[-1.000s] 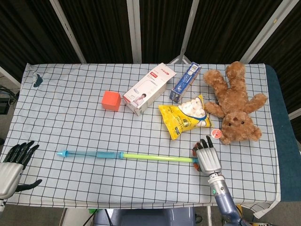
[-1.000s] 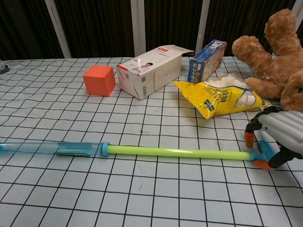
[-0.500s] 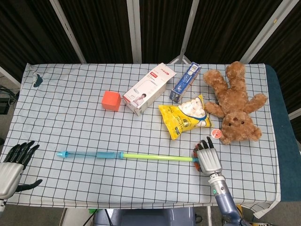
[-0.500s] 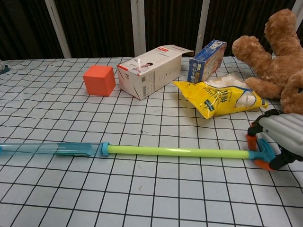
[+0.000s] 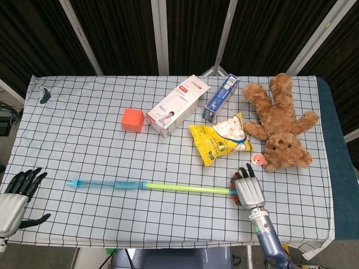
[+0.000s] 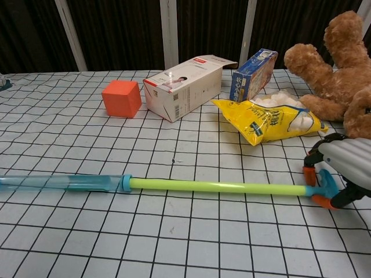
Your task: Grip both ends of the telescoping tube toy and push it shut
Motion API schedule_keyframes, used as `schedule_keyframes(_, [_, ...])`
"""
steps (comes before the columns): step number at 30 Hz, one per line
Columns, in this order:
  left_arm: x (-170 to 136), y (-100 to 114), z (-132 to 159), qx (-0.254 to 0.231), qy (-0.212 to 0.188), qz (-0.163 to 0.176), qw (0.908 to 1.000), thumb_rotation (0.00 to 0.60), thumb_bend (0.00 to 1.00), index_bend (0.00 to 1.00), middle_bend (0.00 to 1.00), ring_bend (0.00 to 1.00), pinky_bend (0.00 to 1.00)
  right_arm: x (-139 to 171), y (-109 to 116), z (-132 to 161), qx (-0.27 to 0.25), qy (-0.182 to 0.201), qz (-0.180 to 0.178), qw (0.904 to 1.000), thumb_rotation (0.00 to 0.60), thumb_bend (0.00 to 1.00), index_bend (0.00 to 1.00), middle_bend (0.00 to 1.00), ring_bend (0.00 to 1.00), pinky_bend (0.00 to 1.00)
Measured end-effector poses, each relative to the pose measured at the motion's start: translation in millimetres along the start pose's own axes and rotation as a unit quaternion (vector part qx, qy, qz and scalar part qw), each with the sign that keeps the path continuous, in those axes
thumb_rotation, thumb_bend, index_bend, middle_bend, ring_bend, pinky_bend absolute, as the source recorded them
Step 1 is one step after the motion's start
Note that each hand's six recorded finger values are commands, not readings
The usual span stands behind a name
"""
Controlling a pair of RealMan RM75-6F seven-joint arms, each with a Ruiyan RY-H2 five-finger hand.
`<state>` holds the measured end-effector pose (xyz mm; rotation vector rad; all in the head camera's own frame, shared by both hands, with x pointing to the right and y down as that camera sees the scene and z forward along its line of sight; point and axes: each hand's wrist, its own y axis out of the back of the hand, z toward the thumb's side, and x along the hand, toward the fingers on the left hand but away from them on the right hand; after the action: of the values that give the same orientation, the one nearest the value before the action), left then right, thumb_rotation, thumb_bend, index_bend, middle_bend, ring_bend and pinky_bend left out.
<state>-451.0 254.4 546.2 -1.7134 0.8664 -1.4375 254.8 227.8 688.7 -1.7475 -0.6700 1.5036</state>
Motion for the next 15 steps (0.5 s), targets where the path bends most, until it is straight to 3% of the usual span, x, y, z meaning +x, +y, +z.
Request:
schedule_keyframes(9, [7.4,-1.6,15.2,-0.001,-0.014,-0.010,0.9998,0.600,0.13,0.00,0.00,0.00,0.00,11.6,17.1,0.7,-0.009,0.016,-0.009,0.9998,0.600,0.46,0.66,0.36,0.16,0.00])
schedule_keyframes(15, [24.7,-2.5,29.4,0.016,-0.018,-0.019,0.9995,0.600,0.15,0.07,0.00,0.00,0.00,12.7,19.7,-5.4,-0.017,0.013,-0.004,0.9998,0.600,0.46,0.66,0.36,0.16,0.00])
